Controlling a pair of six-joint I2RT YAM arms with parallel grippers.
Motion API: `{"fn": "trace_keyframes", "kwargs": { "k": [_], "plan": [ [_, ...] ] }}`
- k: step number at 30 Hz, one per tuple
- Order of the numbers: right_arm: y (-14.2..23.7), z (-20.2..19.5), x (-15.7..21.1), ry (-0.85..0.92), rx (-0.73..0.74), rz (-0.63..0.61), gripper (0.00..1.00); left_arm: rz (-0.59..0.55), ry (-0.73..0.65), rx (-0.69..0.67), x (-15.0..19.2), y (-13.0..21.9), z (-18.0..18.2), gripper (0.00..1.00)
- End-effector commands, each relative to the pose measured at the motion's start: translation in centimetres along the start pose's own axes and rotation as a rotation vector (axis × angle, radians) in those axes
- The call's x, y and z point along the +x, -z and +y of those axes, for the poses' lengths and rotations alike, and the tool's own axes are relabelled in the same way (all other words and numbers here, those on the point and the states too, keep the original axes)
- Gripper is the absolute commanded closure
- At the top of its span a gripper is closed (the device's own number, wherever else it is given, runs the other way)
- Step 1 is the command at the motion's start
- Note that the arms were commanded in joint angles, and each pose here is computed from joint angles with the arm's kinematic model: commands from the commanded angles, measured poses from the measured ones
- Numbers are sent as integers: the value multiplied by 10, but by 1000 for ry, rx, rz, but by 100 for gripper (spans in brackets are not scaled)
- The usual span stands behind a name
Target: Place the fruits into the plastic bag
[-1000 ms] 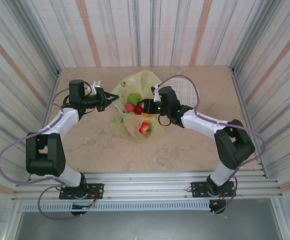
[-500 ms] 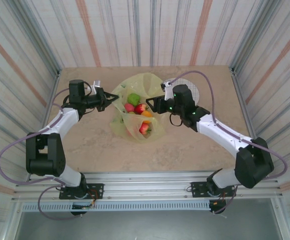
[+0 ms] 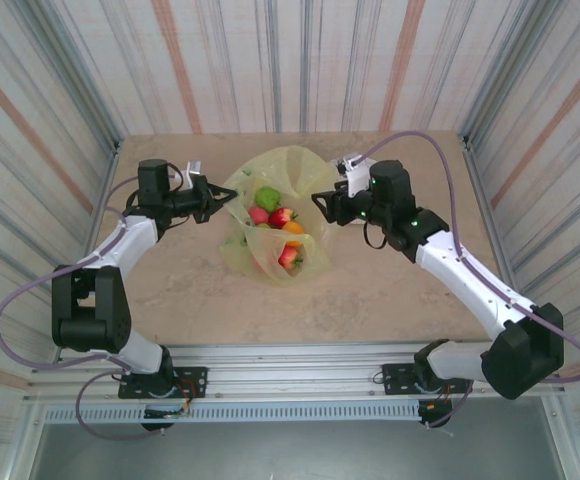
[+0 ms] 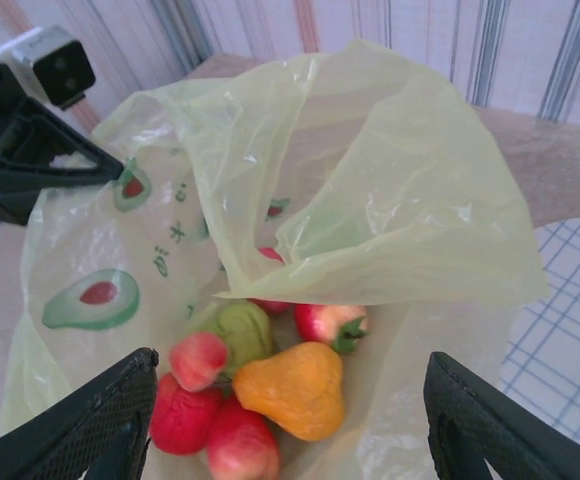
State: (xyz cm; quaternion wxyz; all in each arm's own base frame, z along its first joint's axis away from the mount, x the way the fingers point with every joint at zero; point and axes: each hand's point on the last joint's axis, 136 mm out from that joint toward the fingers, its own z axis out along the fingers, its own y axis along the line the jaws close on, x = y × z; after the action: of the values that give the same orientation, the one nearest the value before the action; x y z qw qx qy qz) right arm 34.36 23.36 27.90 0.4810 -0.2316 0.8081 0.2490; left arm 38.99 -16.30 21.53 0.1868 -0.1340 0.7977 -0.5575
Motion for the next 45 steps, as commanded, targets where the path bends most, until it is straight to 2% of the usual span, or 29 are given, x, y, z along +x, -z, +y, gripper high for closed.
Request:
{"fn": "trace_keyframes", "kwargs": {
  "k": [1, 9, 18, 29, 34, 42, 44, 45],
  "plan": [
    [3, -2, -10, 143, 18, 43, 30, 11, 2, 4, 0, 0, 2, 100],
    [-14, 12, -23, 260, -57, 57, 33, 14, 10, 0, 0, -2, 5, 100],
    [-45, 31, 0, 427, -73, 173, 28, 14, 14, -2, 0, -2, 6, 100],
    [-75, 14, 11, 560, 35, 260, 27, 13, 9, 0, 0, -1, 4, 100],
    [-85, 8, 17, 618, 82, 287, 30, 12, 8, 0, 0, -1, 4, 100],
    [-99, 1, 18, 732, 185, 271, 44, 12, 9, 0, 0, -1, 4, 100],
    [-100, 2, 17, 770, 212, 266, 44, 12, 9, 0, 0, -1, 4, 100],
    [-99, 3, 17, 784, 218, 268, 41, 13, 9, 0, 0, -1, 4, 100]
  ]
}}
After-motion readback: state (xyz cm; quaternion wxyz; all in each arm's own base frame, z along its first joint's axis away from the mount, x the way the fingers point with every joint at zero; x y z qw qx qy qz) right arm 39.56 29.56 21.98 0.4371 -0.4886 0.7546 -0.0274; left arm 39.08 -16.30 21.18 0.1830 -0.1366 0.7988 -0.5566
